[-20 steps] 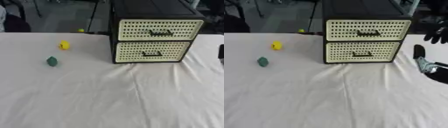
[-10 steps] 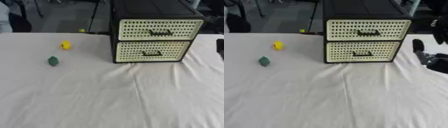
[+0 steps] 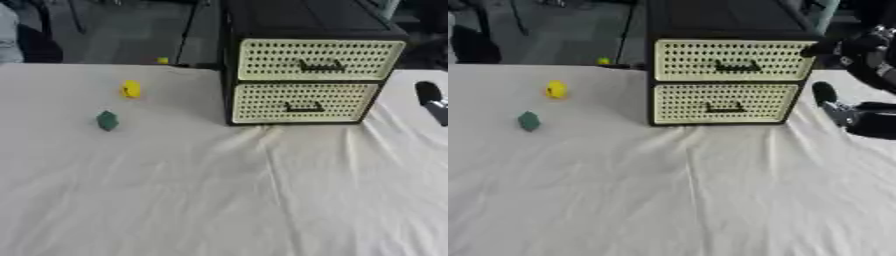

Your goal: Pick up objects from table and place into drawer.

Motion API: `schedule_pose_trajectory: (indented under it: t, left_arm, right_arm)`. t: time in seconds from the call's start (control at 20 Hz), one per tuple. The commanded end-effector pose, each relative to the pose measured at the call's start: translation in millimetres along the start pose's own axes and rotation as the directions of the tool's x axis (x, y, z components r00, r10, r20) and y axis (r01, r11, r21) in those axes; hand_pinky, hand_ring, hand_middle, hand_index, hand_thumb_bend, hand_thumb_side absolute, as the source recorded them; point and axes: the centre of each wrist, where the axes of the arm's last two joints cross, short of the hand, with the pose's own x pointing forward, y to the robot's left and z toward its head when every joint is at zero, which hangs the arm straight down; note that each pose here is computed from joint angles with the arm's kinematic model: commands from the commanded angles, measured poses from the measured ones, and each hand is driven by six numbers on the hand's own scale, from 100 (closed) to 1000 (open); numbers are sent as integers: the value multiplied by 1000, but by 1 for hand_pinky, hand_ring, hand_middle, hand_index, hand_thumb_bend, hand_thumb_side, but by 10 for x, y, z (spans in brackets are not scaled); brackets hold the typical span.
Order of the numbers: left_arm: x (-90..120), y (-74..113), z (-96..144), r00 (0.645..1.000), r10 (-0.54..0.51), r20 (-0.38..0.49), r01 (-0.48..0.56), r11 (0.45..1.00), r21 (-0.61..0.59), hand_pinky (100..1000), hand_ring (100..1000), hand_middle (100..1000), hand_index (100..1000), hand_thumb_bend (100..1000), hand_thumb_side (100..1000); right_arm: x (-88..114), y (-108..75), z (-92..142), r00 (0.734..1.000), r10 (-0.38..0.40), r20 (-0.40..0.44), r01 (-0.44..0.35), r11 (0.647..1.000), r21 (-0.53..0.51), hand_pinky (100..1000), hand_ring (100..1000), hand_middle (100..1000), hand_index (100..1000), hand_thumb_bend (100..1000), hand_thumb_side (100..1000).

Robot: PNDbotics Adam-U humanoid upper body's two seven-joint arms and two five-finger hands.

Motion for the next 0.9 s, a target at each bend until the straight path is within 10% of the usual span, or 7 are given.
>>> schedule_pose_trajectory:
  t: [0.05,0.1,0.9]
  left_arm:
    - [36,-10,-43,1000,11,18,-11,1000,-9,524,705,849,905,280,903]
    - [36,-14,-43,1000,13,17,-13,1000,-10,524,705,849,905,280,903]
    - [40,-76,-40,999,49,9,-48,998,-27,521,706,850,906,263,912]
  right_arm:
    - [34,-139,-43,1000,31,4,-31,998,52,100,100,100,861,100,227]
    - [43,-136,-55,1000,29,3,-29,998,64,100,100,100,854,131,326]
    - [138,-152,-216,999,21,-34,-15,985,170,100,100,100,856,100,157]
